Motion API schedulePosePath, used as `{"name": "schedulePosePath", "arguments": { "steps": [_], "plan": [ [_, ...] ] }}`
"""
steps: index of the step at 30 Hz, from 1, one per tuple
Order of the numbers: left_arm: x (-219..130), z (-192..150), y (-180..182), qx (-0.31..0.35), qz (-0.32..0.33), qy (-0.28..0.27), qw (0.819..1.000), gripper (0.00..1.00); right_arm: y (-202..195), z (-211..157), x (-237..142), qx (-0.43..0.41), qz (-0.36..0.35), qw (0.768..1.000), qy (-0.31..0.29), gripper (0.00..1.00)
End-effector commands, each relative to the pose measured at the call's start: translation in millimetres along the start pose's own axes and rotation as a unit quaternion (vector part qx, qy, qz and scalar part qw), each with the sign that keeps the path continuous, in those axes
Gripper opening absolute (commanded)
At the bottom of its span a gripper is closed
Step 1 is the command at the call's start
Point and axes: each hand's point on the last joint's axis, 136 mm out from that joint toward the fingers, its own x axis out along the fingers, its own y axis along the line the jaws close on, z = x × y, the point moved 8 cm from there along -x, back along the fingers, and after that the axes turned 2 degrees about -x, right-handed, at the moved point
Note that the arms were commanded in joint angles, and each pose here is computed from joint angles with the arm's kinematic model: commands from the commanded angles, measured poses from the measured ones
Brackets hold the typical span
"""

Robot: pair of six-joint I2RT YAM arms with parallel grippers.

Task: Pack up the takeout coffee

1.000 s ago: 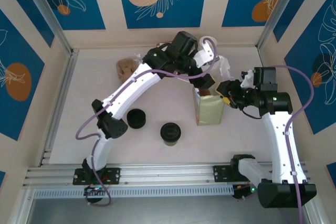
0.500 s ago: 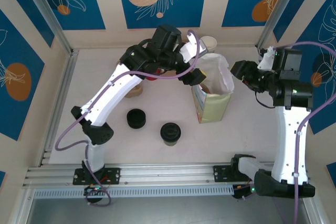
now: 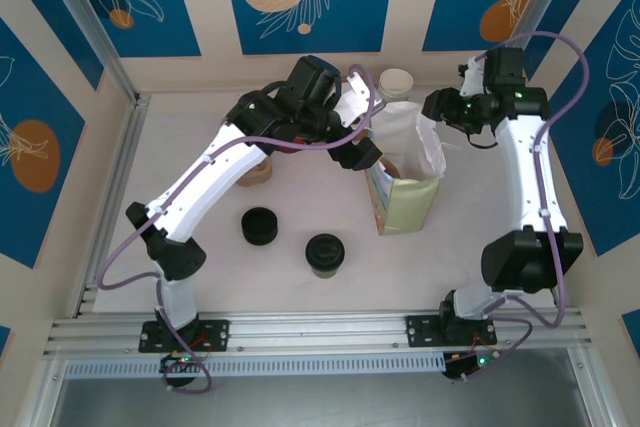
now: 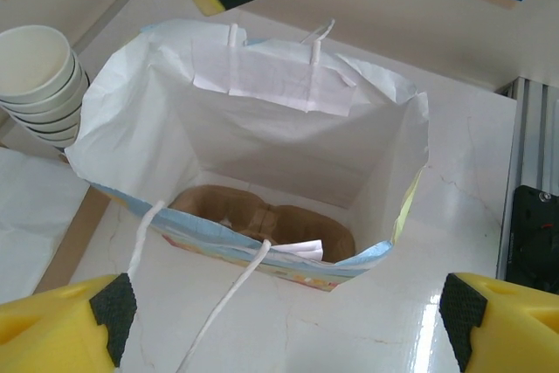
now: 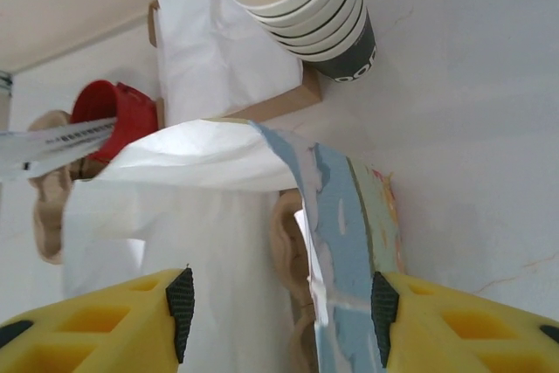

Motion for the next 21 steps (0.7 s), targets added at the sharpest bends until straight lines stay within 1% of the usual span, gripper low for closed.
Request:
{"name": "schedulePosePath", "arguments": {
  "steps": [1,8,13,16,21],
  "plan": [
    [-9,2,3,-0.012,0.009,-0.009,1.0,0.91,3,7,6,-0.047,-0.009,0.999,0.006,0.59],
    [-7,2,5,-0.012,0.013,-0.008,1.0,0.91,5,1,36,-0.068,-0.01,0.996,0.063,0.58],
    [-6,2,7,-0.013,0.016,-0.008,1.0,0.91,4,-2,52,-0.073,-0.015,0.994,0.081,0.52],
    [-6,3,7,-0.014,0.015,-0.01,1.0,0.92,3,-2,58,-0.071,-0.016,0.993,0.091,0.41],
    [-5,4,8,-0.021,0.017,-0.012,1.0,0.91,7,0,57,-0.059,-0.009,0.995,0.082,0.15]
  ]
}}
